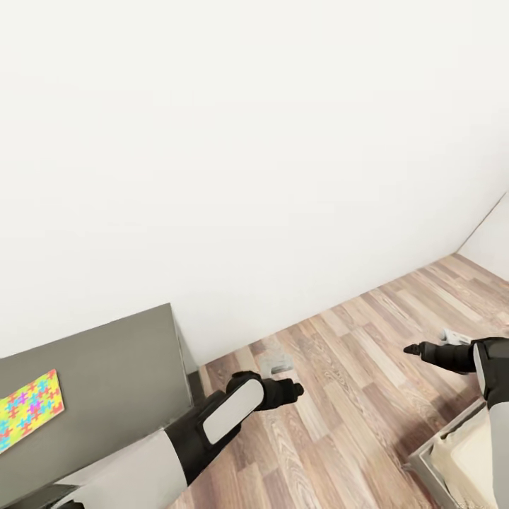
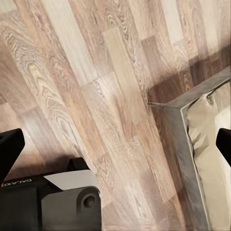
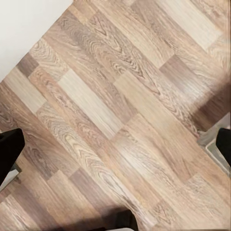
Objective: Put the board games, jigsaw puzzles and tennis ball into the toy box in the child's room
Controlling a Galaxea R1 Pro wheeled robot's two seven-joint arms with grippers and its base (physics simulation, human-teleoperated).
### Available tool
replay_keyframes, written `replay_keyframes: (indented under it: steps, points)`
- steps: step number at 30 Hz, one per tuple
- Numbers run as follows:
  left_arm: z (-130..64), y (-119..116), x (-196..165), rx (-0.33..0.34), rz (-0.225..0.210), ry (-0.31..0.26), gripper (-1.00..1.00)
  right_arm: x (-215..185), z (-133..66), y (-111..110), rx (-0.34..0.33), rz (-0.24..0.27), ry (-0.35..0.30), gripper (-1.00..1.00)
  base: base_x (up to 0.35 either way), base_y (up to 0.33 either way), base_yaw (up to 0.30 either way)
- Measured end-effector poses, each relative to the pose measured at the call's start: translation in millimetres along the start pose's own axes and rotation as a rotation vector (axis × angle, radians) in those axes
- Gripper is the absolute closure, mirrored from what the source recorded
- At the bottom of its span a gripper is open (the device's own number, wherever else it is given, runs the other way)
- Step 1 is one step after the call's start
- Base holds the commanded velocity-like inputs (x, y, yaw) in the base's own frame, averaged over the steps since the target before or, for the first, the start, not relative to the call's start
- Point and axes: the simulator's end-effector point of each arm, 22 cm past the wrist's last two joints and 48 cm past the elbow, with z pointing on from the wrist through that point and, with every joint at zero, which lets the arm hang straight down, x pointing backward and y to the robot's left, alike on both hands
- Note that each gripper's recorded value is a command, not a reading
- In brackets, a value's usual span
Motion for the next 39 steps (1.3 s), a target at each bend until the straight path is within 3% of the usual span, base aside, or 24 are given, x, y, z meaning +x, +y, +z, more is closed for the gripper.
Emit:
replay_keyframes:
  steps: [3, 9, 22, 29, 39]
  points:
    - [2.9, 3, 13, -0.003, -0.009, 0.016, -1.00, -1, -1.0, 0, 0.000, -0.001, -0.004, -1.00, 0.000, 0.000, -0.292]
    - [4.8, 8, 13, -0.006, -0.071, -0.015, -1.00, -6, -4.9, 0, -0.001, -0.003, -0.016, -1.00, 0.000, 0.000, -0.292]
    - [4.5, 1, 18, 0.030, -0.064, -0.025, -1.00, -8, -7.5, 3, -0.005, -0.007, -0.022, -1.00, 0.000, -0.102, -0.291]
    - [11.2, 22, 24, -0.014, -0.078, -0.008, -1.00, -7, -8.1, 3, -0.007, -0.002, -0.019, -1.00, 0.000, -0.296, -0.291]
    - [10.1, 31, 21, -0.030, -0.088, -0.013, -1.00, -4, -8.4, 1, 0.011, -0.007, -0.011, -1.00, 0.000, -0.213, -0.277]
